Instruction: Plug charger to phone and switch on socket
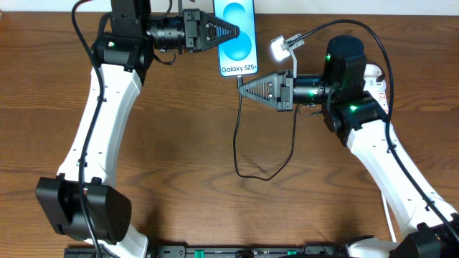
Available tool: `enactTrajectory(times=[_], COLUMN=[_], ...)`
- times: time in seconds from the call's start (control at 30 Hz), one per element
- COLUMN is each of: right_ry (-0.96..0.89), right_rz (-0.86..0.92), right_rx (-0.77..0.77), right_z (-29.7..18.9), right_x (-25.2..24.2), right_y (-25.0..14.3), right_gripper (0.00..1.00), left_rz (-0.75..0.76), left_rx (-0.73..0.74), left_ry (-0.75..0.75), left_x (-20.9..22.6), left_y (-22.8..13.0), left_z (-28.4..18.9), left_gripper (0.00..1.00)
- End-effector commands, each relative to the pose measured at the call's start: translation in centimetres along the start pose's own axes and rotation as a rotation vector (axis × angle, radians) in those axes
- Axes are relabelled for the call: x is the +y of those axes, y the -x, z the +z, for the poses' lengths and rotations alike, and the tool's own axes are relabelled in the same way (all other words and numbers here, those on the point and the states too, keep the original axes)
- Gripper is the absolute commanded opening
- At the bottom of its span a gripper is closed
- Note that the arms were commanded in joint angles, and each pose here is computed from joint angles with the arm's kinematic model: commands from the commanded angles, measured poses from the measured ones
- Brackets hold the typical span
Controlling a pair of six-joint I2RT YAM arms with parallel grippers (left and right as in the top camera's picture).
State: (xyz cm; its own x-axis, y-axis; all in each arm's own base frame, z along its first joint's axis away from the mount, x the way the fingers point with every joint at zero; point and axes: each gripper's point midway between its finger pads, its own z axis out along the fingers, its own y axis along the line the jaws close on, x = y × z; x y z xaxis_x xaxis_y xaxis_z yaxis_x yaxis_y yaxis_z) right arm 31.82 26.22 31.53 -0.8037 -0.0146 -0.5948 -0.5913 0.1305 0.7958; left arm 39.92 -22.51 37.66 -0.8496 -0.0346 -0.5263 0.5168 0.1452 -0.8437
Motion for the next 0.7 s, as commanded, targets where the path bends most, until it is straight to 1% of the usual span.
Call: enactTrajectory(times=[0.0,0.2,0.67], right_ry=[-0.069,-0.078,-0.07], right_rz=[-0.093,-0.134,-0.162], right_rx=[-0.071,-0.076,-0.09], right_z=[-0.51,-0.52,-0.54], right_x=[-0.48,-0.61,-0.24], right_y=[1.56,1.68,2.14], right_gripper=[0.01,0.01,0.01], left_rz=[-0.014,-0.038,-0.04], left_rx=[0.044,0.046,0.047], left_ry=[-0.062,-0.064,-0.065], left_x=[-1.63,-1.67,-1.69], left_y=[-0.65,-0.68,-0.7], left_z=[0.02,0.02,0.01], left_gripper=[0.07,0.07,0.07])
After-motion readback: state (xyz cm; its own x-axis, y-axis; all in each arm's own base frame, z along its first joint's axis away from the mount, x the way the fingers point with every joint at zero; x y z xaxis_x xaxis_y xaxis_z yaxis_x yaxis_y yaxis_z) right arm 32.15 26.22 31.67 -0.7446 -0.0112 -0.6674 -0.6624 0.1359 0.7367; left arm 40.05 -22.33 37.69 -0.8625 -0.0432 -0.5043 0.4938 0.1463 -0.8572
